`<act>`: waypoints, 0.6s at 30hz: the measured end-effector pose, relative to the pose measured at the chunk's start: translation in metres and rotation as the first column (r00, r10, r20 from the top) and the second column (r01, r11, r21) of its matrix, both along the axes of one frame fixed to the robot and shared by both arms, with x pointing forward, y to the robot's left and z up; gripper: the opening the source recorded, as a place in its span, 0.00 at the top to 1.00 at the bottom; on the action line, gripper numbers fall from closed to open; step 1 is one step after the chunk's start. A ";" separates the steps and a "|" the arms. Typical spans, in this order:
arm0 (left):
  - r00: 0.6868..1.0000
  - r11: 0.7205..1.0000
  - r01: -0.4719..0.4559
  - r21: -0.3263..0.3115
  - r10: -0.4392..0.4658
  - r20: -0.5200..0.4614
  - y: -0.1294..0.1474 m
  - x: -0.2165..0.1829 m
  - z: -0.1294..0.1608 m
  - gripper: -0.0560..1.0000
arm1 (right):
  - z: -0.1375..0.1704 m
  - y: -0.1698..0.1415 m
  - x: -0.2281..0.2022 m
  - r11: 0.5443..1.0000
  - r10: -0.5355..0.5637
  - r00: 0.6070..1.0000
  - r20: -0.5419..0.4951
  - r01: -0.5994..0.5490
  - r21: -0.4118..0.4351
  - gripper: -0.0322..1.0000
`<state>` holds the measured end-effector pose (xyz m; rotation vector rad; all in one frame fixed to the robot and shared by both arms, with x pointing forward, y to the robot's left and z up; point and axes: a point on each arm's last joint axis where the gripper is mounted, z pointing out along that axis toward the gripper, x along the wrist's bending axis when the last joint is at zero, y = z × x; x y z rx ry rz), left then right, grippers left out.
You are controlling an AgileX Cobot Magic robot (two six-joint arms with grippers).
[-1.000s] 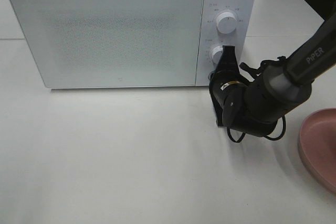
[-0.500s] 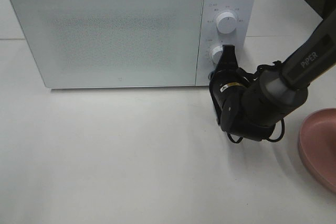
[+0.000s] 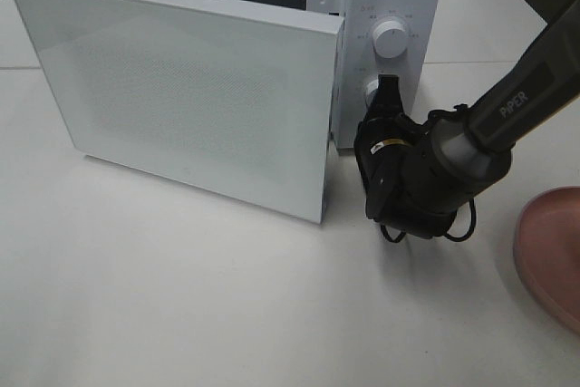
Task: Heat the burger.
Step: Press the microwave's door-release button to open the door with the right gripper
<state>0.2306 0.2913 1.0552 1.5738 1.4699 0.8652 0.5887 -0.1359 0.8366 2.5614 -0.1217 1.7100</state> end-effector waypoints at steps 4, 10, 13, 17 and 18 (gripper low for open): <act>1.000 1.000 0.000 0.000 0.000 0.000 0.000 0.000 0.000 0.01 | 0.000 0.000 0.000 1.000 0.002 1.000 -0.003 -0.002 -0.001 0.96; 1.000 1.000 0.000 0.000 0.000 0.000 0.000 0.000 0.000 0.01 | 0.000 0.001 0.000 1.000 0.014 1.000 -0.011 -0.014 -0.010 0.96; 1.000 1.000 0.000 0.000 0.000 0.000 0.000 0.000 0.000 0.01 | 0.001 0.002 0.000 1.000 0.020 1.000 -0.018 -0.020 -0.006 0.96; 1.000 1.000 0.000 0.000 0.000 0.000 0.000 0.000 0.000 0.01 | 0.003 -0.001 -0.001 0.999 0.045 0.998 -0.044 -0.045 -0.006 0.96; 1.000 1.000 0.000 0.000 0.000 0.000 0.000 0.000 0.000 0.01 | 0.003 -0.001 -0.001 0.999 0.045 0.998 -0.044 -0.045 -0.006 0.96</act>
